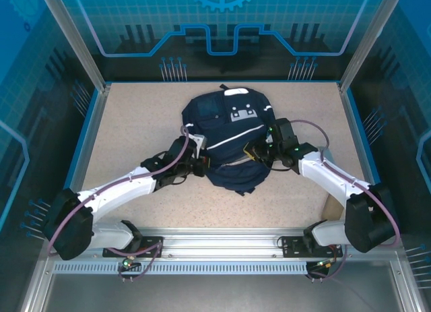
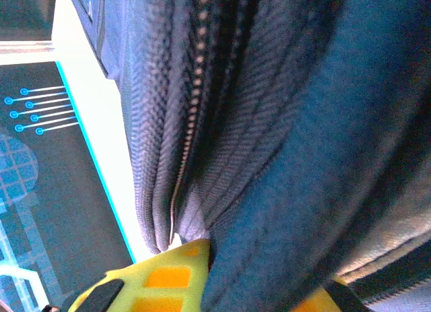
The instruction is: Pack books, pencil case, and school supplies into a backpack
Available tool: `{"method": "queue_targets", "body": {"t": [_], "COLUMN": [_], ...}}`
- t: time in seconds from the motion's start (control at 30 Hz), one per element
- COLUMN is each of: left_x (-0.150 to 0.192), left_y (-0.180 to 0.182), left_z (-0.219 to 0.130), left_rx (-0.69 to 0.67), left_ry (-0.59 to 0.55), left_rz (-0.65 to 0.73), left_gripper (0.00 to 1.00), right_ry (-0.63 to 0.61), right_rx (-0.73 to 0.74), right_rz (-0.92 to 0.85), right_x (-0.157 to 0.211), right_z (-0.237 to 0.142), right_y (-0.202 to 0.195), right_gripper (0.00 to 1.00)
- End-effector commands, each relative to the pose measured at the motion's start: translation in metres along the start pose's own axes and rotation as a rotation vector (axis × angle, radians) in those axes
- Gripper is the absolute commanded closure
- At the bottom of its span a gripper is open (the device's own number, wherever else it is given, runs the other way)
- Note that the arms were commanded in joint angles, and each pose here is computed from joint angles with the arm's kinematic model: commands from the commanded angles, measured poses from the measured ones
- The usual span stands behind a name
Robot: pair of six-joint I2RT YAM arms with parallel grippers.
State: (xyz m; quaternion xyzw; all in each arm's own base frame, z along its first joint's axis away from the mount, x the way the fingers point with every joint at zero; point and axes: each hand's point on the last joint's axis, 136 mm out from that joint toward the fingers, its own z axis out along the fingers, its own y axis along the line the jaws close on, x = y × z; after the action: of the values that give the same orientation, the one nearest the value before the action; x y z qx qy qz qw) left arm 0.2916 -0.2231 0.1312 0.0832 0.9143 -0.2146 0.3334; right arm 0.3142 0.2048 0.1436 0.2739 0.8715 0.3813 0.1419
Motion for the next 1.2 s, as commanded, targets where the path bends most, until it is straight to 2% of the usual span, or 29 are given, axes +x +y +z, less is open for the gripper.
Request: {"method": "queue_targets", "body": {"t": [0.0, 0.13, 0.23, 0.37, 0.43, 0.5, 0.77, 0.93, 1.03, 1.17], "left_x": [0.014, 0.012, 0.010, 0.013, 0.015, 0.016, 0.021, 0.024, 0.019, 0.015], "left_y": [0.036, 0.034, 0.009, -0.038, -0.044, -0.043, -0.058, -0.063, -0.060, -0.061], "left_z": [-0.001, 0.004, 0.004, 0.004, 0.008, 0.013, 0.025, 0.034, 0.037, 0.041], "left_rx": [-0.116, -0.089, 0.053, 0.319, 0.347, 0.338, 0.367, 0.349, 0.314, 0.300], "left_ry": [0.042, 0.053, 0.069, 0.125, 0.146, 0.152, 0.182, 0.193, 0.181, 0.173], "left_rz": [-0.003, -0.018, -0.024, -0.060, -0.075, -0.082, -0.052, -0.029, -0.039, -0.050], "left_gripper": [1.00, 1.00, 1.00, 0.70, 0.60, 0.55, 0.55, 0.61, 0.69, 0.72], "right_ry": [-0.056, -0.041, -0.028, -0.007, -0.001, 0.003, 0.006, 0.008, 0.011, 0.011], "right_rx": [0.000, -0.002, -0.005, -0.015, -0.019, -0.022, -0.024, -0.030, -0.043, -0.042], "right_rz": [-0.032, -0.033, -0.035, -0.039, -0.040, -0.041, -0.044, -0.044, -0.048, -0.047], "right_x": [-0.013, -0.012, -0.010, -0.008, -0.008, -0.008, -0.007, -0.007, -0.007, -0.007], "right_z": [-0.015, -0.013, -0.011, -0.009, -0.008, -0.008, -0.009, -0.009, -0.008, -0.008], "right_y": [0.011, 0.012, 0.013, 0.016, 0.018, 0.019, 0.021, 0.022, 0.024, 0.024], "right_gripper": [0.86, 0.86, 0.86, 0.86, 0.86, 0.86, 0.86, 0.86, 0.86, 0.86]}}
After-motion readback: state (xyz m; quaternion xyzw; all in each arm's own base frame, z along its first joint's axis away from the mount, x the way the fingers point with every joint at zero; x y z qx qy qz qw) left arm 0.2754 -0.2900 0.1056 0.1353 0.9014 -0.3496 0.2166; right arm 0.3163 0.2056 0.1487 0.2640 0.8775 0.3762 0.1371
